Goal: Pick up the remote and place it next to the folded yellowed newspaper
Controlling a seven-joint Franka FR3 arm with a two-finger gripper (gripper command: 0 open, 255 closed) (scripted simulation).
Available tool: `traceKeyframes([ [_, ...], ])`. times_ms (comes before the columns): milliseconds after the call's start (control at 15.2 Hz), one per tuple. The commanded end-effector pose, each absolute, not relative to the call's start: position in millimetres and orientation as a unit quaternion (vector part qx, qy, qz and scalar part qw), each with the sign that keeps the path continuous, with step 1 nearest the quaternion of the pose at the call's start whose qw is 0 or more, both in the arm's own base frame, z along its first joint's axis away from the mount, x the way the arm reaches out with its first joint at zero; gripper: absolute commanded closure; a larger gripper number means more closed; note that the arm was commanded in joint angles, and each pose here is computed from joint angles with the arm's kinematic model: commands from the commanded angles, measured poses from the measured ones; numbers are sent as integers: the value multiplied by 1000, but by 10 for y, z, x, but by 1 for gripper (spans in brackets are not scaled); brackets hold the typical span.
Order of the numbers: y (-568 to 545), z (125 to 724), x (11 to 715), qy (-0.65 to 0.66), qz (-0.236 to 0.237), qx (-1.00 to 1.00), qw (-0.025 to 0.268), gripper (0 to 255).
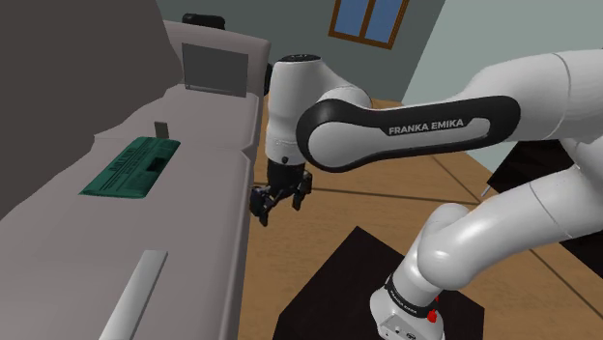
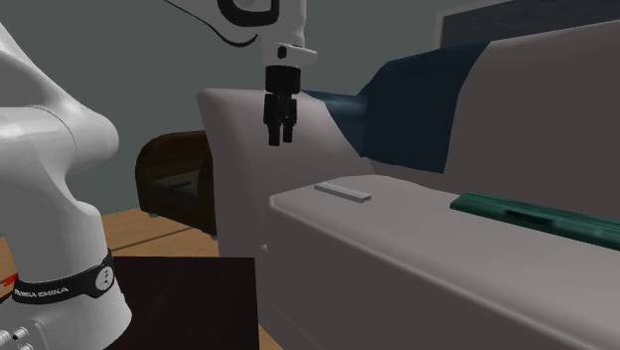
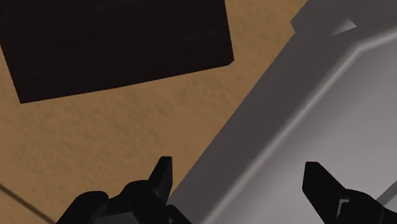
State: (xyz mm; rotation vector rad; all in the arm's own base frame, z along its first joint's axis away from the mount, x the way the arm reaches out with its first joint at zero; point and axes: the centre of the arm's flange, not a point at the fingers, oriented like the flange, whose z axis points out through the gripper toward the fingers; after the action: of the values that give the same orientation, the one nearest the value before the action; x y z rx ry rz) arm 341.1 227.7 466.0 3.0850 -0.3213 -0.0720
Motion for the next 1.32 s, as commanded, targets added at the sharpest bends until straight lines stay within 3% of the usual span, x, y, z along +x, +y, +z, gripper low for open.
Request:
traceKeyframes([
  [0, 2493, 4543, 3489, -120, -21, 992, 17, 0],
  [1254, 4375, 3427, 4553, -266, -5, 964, -2, 0],
])
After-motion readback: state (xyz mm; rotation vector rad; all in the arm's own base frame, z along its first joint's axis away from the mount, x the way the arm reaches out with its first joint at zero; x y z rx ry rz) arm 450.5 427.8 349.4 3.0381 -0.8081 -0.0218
